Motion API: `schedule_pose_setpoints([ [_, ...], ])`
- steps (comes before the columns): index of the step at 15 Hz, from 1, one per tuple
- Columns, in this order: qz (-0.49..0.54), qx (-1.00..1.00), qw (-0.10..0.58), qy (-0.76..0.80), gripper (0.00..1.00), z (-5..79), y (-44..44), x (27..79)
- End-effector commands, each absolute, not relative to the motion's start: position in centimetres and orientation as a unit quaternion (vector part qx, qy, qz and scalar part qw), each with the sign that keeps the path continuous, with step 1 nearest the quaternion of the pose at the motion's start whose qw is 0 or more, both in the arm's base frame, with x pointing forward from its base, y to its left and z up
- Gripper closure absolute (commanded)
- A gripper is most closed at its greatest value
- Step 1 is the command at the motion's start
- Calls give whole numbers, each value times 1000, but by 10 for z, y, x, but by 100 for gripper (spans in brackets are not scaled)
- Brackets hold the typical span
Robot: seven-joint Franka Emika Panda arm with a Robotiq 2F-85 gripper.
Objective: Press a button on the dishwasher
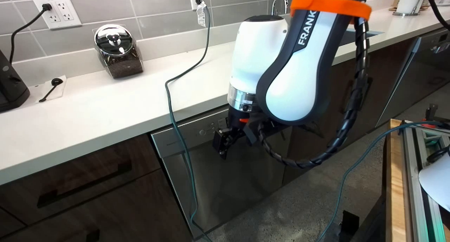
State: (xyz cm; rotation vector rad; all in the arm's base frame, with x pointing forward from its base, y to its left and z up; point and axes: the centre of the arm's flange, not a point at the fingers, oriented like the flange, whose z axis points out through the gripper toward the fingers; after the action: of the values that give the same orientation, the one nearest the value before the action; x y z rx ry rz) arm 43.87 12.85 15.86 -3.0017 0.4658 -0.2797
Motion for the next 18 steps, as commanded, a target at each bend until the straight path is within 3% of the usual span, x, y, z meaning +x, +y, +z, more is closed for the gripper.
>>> schedule_pose_setpoints([
  [1,-106,-981,40,155,0,150,136,450],
  [8,-120,-979,27,162,0,153,128,467],
  [11,-124,-978,24,165,34,154,125,471],
  [18,-134,-976,20,169,89,157,120,475],
])
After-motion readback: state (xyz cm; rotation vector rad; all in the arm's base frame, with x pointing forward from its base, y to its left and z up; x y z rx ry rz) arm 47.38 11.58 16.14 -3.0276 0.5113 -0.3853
